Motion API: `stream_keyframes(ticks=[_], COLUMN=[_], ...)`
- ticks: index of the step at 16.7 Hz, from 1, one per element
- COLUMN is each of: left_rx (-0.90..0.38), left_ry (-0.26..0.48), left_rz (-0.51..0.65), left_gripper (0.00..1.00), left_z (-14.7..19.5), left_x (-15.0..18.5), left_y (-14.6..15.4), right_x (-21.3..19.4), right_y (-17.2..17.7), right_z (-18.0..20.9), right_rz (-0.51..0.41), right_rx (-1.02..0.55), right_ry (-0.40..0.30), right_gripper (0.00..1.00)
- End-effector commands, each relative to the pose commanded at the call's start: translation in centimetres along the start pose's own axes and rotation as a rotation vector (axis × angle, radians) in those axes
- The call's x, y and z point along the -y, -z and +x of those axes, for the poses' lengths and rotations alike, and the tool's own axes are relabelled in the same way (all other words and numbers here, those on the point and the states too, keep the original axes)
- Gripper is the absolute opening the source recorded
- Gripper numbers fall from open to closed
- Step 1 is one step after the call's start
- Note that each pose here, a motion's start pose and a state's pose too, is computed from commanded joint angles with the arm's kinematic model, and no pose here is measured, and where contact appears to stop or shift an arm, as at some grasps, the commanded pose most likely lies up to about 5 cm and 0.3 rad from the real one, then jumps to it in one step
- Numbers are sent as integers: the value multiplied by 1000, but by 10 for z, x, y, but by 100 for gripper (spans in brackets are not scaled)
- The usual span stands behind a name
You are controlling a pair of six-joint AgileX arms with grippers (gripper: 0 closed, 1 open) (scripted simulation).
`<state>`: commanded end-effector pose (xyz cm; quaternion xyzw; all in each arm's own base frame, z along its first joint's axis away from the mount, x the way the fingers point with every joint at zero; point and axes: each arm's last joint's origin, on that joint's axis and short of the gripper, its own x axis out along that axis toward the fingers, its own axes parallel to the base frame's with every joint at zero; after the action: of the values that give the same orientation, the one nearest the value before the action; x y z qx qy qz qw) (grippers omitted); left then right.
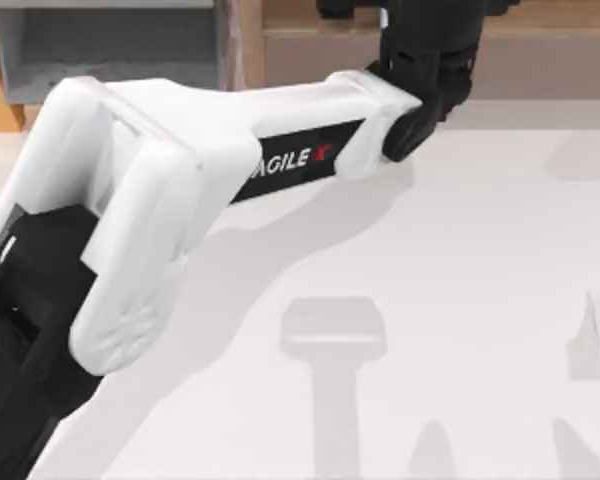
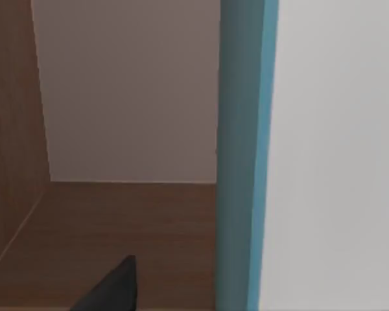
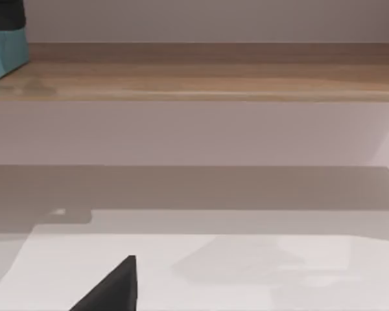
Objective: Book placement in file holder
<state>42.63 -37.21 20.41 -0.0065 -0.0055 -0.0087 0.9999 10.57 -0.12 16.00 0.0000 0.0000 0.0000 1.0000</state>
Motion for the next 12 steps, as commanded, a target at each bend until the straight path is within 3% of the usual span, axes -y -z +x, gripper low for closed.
stream_keyframes(ticks=[2,12], left_rx=[0,0], left_ry=[0,0], left_rz=[0,0], left_gripper=[100,25], left_z=[0,0], left_x=[0,0], left_y=[0,0], right_x=[0,0], right_y=[0,0], right_z=[0,0], right_rz=[0,0], right_rx=[0,0], right_ry=[0,0], right_gripper=[100,100])
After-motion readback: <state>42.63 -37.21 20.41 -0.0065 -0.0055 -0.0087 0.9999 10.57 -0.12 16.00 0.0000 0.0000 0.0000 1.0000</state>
